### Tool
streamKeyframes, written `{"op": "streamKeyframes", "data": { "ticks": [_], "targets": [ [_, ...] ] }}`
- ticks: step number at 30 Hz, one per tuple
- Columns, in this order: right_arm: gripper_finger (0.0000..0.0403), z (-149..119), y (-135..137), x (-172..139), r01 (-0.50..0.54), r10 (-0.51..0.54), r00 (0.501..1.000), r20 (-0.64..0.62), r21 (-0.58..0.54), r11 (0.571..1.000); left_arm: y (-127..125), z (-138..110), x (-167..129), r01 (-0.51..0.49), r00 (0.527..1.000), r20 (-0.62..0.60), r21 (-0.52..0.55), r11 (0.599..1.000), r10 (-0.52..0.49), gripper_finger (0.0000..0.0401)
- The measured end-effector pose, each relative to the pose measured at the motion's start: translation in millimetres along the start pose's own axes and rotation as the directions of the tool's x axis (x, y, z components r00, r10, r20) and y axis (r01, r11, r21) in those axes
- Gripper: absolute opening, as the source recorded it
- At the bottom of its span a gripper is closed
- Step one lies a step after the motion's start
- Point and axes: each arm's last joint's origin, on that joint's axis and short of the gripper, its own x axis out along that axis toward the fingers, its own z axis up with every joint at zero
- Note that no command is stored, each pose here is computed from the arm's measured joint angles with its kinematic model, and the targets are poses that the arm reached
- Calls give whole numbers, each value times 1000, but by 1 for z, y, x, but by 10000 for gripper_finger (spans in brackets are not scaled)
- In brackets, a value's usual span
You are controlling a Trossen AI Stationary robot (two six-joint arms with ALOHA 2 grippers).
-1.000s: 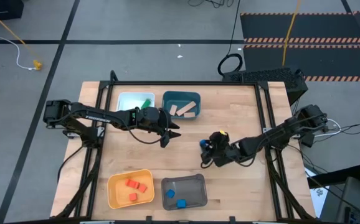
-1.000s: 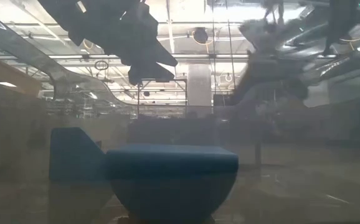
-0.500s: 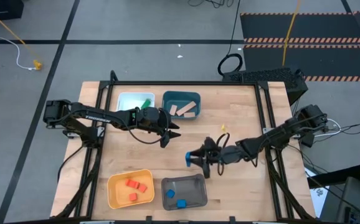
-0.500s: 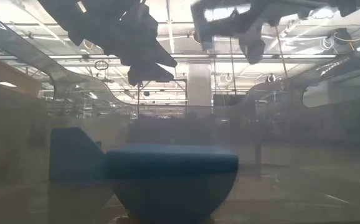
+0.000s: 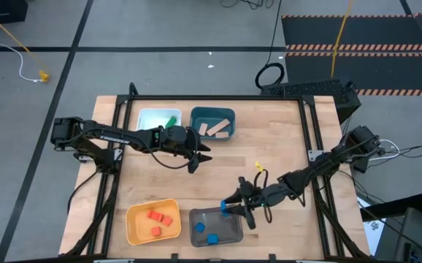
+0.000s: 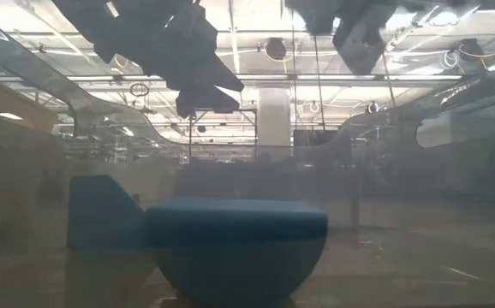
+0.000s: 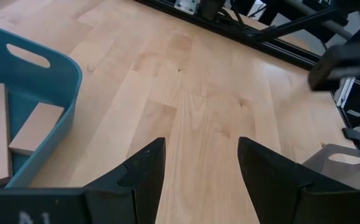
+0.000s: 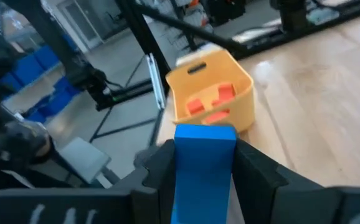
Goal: Sort & place blocks by color
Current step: Put the blue block into the black bin, then return to Home Position
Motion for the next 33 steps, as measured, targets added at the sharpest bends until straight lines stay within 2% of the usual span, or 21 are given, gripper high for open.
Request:
{"op": "streamKeyframes", "data": {
  "ticks": [5,11,15,27,33],
  "targets": [
    [112,-15,-4,12,1,-1,1000,-16,-2,1000,0,1,0,2,1000,7,-7,1000,-2,200],
    [112,-32,-7,24,-109,109,992,-66,11,994,0,0,0,1,1000,3,-25,1000,-1,200],
    [118,-40,-8,28,-121,123,990,-73,33,992,0,0,0,1,1000,3,-29,1000,-1,200],
    [209,-42,-6,28,-121,128,989,-74,100,988,0,1,-1,2,1000,6,-59,998,-2,200],
    [230,-27,-4,19,-164,172,978,-115,80,983,-8,16,-25,25,997,75,-7,1000,-24,200]
  ]
}}
